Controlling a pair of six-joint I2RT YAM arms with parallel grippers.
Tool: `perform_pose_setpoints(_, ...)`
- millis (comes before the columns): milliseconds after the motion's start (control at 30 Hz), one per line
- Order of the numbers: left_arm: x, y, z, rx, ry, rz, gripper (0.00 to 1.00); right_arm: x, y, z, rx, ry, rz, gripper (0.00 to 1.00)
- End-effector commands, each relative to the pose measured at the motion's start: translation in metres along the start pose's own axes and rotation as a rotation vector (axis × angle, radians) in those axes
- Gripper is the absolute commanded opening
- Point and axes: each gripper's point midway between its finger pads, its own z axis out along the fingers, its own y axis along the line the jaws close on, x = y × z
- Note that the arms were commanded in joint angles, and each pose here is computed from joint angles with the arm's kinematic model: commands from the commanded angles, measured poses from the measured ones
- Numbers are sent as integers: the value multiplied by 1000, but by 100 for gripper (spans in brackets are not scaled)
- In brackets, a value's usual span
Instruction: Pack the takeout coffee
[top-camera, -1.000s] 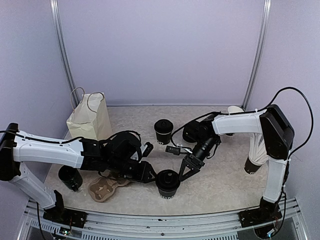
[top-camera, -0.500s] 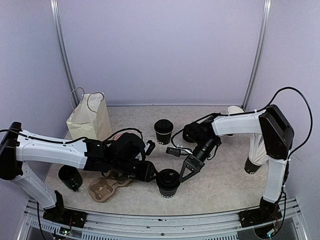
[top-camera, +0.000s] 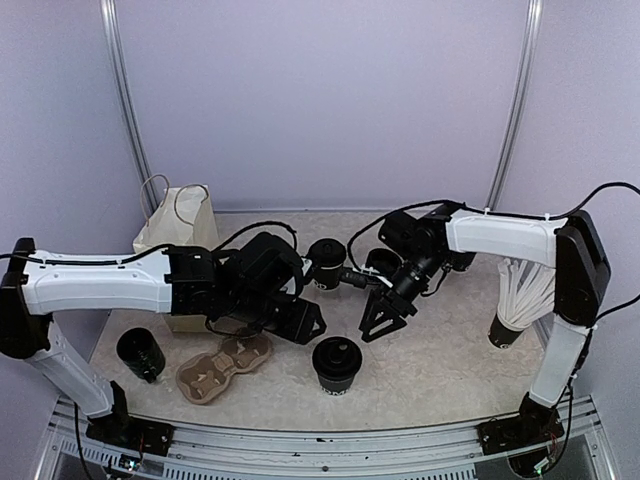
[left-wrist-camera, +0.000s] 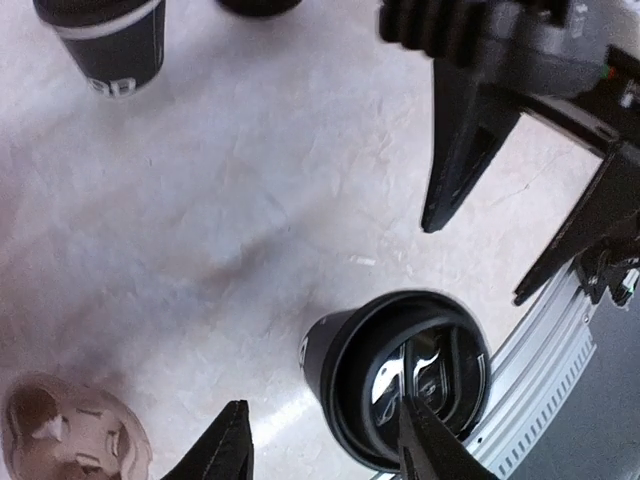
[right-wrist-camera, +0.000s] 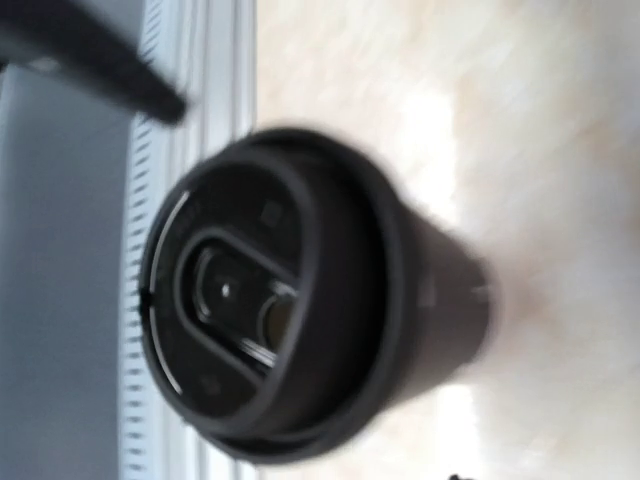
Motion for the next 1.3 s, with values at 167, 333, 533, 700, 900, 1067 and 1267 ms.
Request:
perform_pose_setpoints(167, -162, -7, -94, -221, -421, 296, 70, -77, -17, -125, 504, -270, -338, 61)
perform_pose_setpoints(333, -240, 0, -146, -259, -705, 291, 99, -97, -14, -170, 538, -467, -369, 99)
perform_pose_setpoints(533, -271, 31, -139, -303, -803, 318, 99, -96, 22, -144, 372, -422, -536, 95)
perform_pose_setpoints(700, -256, 54, -138, -303, -848, 258, 99, -85, 38, -99, 310, -265, -635, 88)
perform_pose_setpoints(900, -239, 69, -141, -458, -838, 282, 99, -59, 41, -29, 261, -32, -694, 91)
perform_pose_setpoints(1067, -226, 46, -124, -466, -786, 401, 99, -51, 36, 0, 257, 48, -704, 94)
perform_pose_setpoints(1267, -232, 39, -121, -286, -756, 311, 88, -39, 28, 25, 289, 159, -731, 92)
